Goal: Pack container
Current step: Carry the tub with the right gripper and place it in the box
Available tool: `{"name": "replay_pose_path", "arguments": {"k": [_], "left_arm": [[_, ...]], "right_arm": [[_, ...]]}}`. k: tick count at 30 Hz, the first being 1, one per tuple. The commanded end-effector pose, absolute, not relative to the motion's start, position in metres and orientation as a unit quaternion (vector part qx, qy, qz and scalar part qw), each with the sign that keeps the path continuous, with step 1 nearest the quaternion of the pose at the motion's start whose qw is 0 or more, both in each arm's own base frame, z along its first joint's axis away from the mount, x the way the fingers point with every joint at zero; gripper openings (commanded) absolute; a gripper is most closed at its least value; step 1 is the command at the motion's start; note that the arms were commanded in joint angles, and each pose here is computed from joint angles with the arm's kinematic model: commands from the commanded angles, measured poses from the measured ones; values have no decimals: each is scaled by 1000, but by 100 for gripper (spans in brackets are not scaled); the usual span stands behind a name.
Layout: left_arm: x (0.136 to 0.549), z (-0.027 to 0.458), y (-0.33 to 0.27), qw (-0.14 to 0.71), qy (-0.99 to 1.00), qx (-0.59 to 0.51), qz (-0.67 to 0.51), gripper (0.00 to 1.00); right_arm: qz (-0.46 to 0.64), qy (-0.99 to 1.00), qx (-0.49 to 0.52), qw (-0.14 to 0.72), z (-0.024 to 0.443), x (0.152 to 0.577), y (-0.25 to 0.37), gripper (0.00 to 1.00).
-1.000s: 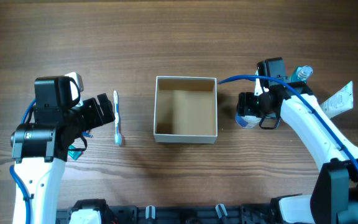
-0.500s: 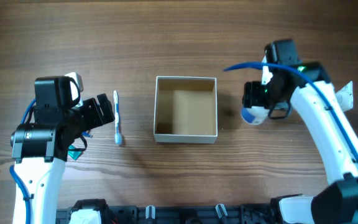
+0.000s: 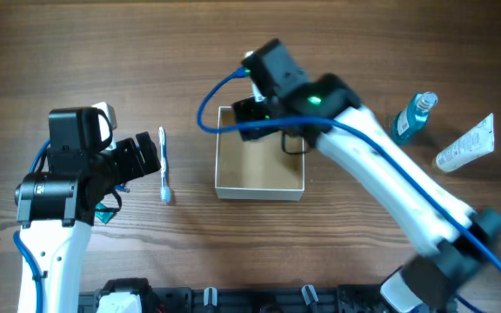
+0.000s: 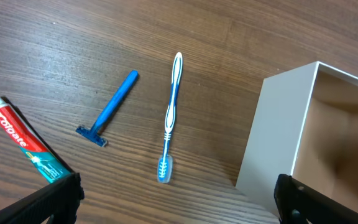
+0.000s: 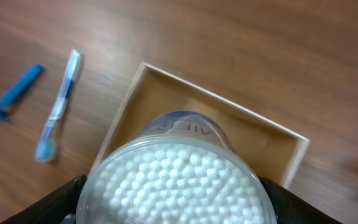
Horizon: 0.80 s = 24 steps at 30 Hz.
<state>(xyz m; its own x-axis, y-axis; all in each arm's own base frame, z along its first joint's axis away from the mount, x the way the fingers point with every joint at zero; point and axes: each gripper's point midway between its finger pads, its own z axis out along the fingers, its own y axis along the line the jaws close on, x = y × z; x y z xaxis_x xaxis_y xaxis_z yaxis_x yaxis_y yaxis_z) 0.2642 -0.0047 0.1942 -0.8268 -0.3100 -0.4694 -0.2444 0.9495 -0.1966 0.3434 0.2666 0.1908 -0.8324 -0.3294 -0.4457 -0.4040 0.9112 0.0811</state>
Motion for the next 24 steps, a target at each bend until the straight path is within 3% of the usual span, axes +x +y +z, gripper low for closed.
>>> {"name": "replay_pose_path", "arguments": {"k": [1, 7, 14, 17, 19, 22, 24], "left_arm": [[267, 201, -5, 265, 951, -147, -64, 100], [267, 201, -5, 265, 951, -148, -64, 100], [267, 201, -5, 265, 951, -148, -64, 100], [267, 201, -5, 265, 951, -148, -64, 100], [267, 201, -5, 265, 951, -147, -64, 100], [267, 201, -5, 265, 951, -147, -64, 100], [267, 201, -5, 264, 951, -148, -64, 100]], "right_arm": [[83, 961, -191, 183, 151, 352, 283, 4], [82, 961, -204, 167, 110, 366, 298, 4], [83, 960, -206, 168, 100, 370, 302, 8], [83, 960, -207, 167, 100, 369, 302, 64], [83, 960, -206, 167, 100, 369, 302, 69], [83, 960, -207, 167, 100, 369, 302, 84], [83, 960, -206, 167, 100, 369, 302, 88]]}}
